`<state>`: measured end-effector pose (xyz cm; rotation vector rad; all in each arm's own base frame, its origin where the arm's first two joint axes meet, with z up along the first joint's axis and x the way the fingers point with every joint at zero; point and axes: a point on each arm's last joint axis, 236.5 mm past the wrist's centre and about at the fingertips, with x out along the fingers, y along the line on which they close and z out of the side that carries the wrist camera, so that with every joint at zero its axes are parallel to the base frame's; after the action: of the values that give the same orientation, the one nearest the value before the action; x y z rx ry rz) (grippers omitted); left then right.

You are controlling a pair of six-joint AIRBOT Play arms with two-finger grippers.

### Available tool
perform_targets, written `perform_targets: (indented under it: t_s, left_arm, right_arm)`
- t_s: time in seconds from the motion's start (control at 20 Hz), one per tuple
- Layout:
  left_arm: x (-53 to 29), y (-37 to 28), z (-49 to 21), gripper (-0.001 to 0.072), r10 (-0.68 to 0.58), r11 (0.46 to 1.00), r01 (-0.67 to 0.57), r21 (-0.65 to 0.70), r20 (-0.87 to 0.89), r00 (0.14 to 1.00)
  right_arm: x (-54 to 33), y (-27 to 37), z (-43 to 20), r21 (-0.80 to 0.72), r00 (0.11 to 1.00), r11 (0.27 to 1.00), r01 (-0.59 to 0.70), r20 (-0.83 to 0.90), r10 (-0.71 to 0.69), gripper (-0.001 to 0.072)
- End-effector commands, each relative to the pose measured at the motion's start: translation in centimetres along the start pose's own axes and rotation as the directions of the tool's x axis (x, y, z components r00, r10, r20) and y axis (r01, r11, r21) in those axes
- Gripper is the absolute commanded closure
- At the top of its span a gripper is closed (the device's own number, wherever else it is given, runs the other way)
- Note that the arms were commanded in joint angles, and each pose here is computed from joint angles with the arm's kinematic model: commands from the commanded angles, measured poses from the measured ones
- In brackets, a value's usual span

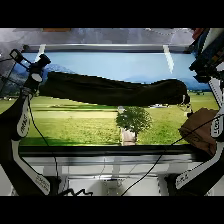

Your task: Fold the clothes and pants, and hang the long-sleeved shirts on hangers.

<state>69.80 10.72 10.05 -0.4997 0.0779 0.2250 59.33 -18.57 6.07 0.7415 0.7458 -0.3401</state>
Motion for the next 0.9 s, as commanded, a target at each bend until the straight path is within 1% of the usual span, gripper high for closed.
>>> perform_targets:
  t_s: [0.0, 0.05, 0.1, 0.15, 0.2, 0.25, 0.3, 0.35, 0.5, 0.55, 0.6, 0.65, 0.7, 0.8, 0.85]
  left_arm:
    - [-1.3, -1.1, 1.7, 0.0004, -0.032, 0.999, 0.032, -0.003, -0.059, 0.998]
    - [-2.0, -0.9, 1.5, 0.0018, -0.042, 0.999, 0.041, -0.007, -0.136, 0.990]
    - [-2.9, -0.3, 1.2, 0.0125, -0.047, 0.999, 0.046, -0.013, -0.213, 0.976]
    - [-4.0, 0.4, 0.8, 0.0249, -0.050, 0.999, 0.046, -0.021, -0.292, 0.955]
    - [-5.3, 1.1, 0.6, 0.0309, -0.055, 0.998, 0.043, -0.040, -0.367, 0.929]
    - [-6.7, 1.5, 0.6, 0.0331, -0.061, 0.997, 0.035, -0.068, -0.428, 0.902]
    - [-8.3, 1.9, 0.9, 0.0469, -0.063, 0.997, 0.035, -0.068, -0.478, 0.876]
    - [-9.6, 2.5, 1.4, 0.0594, -0.040, 0.999, 0.032, -0.024, -0.508, 0.860]
    - [-13.4, 4.3, 2.1, 0.0596, 0.071, 0.992, -0.002, 0.128, -0.537, 0.840]
    - [-14.9, 5.8, 1.0, 0.0643, 0.123, 0.988, -0.048, 0.147, -0.558, 0.821]
    - [-16.1, 7.0, -0.6, 0.0681, 0.148, 0.989, -0.106, 0.106, -0.583, 0.799]
    - [-17.2, 8.0, -2.5, 0.0680, 0.161, 0.984, -0.170, 0.044, -0.616, 0.772]
    - [-17.7, 8.8, -4.2, 0.0608, 0.170, 0.979, -0.204, 0.022, -0.642, 0.747]
    - [-17.5, 9.2, -6.8, -0.0013, 0.158, 0.975, -0.221, -0.009, -0.669, 0.727]
    - [-16.9, 9.0, -7.9, 0.0000, 0.139, 0.972, -0.229, -0.045, -0.675, 0.724]
  right_arm:
    - [0.0, -1.2, -1.4, -0.027, 0.997, 0.998, 0.054, -0.055, -0.055, 0.0109]
    - [-0.2, -2.1, -1.9, -0.044, 0.993, 0.995, 0.087, -0.081, -0.091, 0.0110]
    - [-0.3, -2.8, -2.5, -0.063, 0.987, 0.992, 0.114, -0.106, -0.120, 0.0111]
    - [-0.5, -3.4, -3.0, -0.111, 0.982, 0.986, 0.124, -0.132, -0.138, 0.0149]
    - [-0.8, -3.8, -3.4, -0.184, 0.977, 0.976, 0.119, -0.152, -0.148, 0.0216]
    - [-1.1, -3.8, -3.7, -0.269, 0.974, 0.957, 0.106, -0.165, -0.154, 0.0234]
    - [-1.6, -3.7, -3.8, -0.332, 0.973, 0.939, 0.092, -0.172, -0.156, 0.0234]
    - [-2.0, -3.5, -3.8, -0.376, 0.972, 0.923, 0.080, -0.176, -0.156, 0.0234]
    - [-3.4, -2.8, -3.0, -0.433, 0.978, 0.899, 0.070, -0.145, -0.146, 0.0234]
    - [-3.8, -2.6, -2.6, -0.441, 0.981, 0.895, 0.072, -0.132, -0.144, 0.0234]
    - [-4.0, -2.4, -2.4, -0.443, 0.982, 0.894, 0.070, -0.127, -0.140, 0.0235]
    - [-4.2, -2.3, -2.4, -0.444, 0.982, 0.893, 0.069, -0.125, -0.138, 0.0234]
    - [-4.2, -2.2, -2.4, -0.443, 0.983, 0.894, 0.068, -0.126, -0.137, 0.0235]
    - [-4.2, -2.2, -2.4, -0.442, 0.983, 0.895, 0.066, -0.127, -0.136, 0.0235]
    - [-4.2, -2.1, -2.5, -0.441, 0.983, 0.896, 0.062, -0.129, -0.132, 0.0235]
